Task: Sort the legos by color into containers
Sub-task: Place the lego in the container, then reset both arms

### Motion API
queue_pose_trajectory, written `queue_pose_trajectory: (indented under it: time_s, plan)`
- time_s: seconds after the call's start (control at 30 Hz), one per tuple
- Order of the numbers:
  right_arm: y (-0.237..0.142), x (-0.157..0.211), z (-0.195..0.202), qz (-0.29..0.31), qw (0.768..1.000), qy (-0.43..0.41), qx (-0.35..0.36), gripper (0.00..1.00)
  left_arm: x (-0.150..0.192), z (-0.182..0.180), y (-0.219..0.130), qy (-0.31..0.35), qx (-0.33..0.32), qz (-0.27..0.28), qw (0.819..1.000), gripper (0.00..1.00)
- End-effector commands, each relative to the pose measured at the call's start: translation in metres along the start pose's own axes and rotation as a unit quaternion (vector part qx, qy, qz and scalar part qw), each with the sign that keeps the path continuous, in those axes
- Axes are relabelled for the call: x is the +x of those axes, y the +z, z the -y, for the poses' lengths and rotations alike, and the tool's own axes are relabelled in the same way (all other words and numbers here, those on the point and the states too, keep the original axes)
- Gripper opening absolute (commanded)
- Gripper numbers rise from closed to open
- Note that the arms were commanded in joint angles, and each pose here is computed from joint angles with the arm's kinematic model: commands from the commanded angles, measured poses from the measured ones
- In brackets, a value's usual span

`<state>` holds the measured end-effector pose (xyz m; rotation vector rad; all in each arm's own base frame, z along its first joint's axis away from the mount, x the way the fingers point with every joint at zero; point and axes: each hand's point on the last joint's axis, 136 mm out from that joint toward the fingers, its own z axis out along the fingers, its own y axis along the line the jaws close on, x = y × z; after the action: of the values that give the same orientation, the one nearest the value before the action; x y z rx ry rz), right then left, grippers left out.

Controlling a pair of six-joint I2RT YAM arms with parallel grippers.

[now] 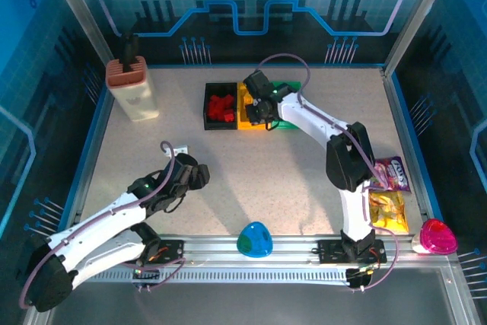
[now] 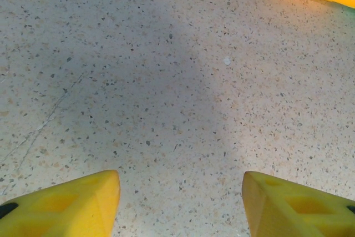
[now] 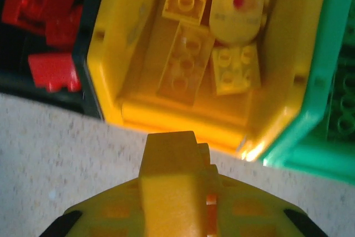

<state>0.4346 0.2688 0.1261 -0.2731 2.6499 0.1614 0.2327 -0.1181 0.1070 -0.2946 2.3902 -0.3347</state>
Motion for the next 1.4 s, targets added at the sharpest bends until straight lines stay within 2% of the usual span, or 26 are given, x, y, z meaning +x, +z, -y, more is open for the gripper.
queue_pose_trajectory:
  time_s: [0.0, 0.17, 0.3, 0.5, 0.57, 0.7, 0.97, 1.07, 1.27, 1.37]
  plan:
    - [0.012, -0.008, 0.002, -0.029, 0.999, -0.019, 0.001, 0.16, -0.006, -0.002, -0.009, 0.009, -0.004, 0.013, 1.000, 0.61]
    - [0.027, -0.034, 0.000, -0.023, 1.000, -0.006, -0.009, 0.17, -0.010, -0.003, -0.015, 0.010, -0.005, 0.022, 1.000, 0.61]
    - [0.039, -0.042, -0.009, -0.031, 0.999, 0.005, -0.035, 0.20, -0.011, -0.004, -0.016, 0.012, -0.007, 0.023, 1.000, 0.61]
    - [0.027, -0.047, -0.021, -0.018, 0.997, 0.009, -0.074, 0.35, -0.013, -0.005, -0.019, 0.011, -0.009, 0.028, 1.000, 0.61]
    - [0.028, -0.043, -0.021, -0.023, 0.997, 0.014, -0.079, 0.37, -0.014, -0.005, -0.019, 0.012, -0.009, 0.029, 0.999, 0.61]
    - [0.014, -0.045, -0.027, -0.012, 0.993, 0.020, -0.116, 0.46, -0.015, -0.004, -0.019, 0.010, -0.007, 0.031, 0.999, 0.61]
    - [-0.024, -0.051, -0.025, 0.022, 0.990, 0.030, -0.135, 0.48, -0.019, -0.005, -0.023, 0.015, -0.012, 0.036, 0.999, 0.62]
    - [-0.044, -0.052, -0.023, 0.041, 0.988, 0.030, -0.143, 0.49, -0.021, -0.006, -0.025, 0.016, -0.014, 0.042, 0.999, 0.67]
    - [-0.080, -0.042, -0.005, 0.080, 0.988, 0.013, -0.129, 0.66, -0.034, -0.007, -0.030, 0.025, -0.022, 0.068, 0.997, 0.81]
    - [-0.105, -0.035, 0.009, 0.120, 0.986, 0.001, -0.116, 0.73, -0.043, -0.010, -0.033, 0.037, -0.039, 0.088, 0.995, 0.86]
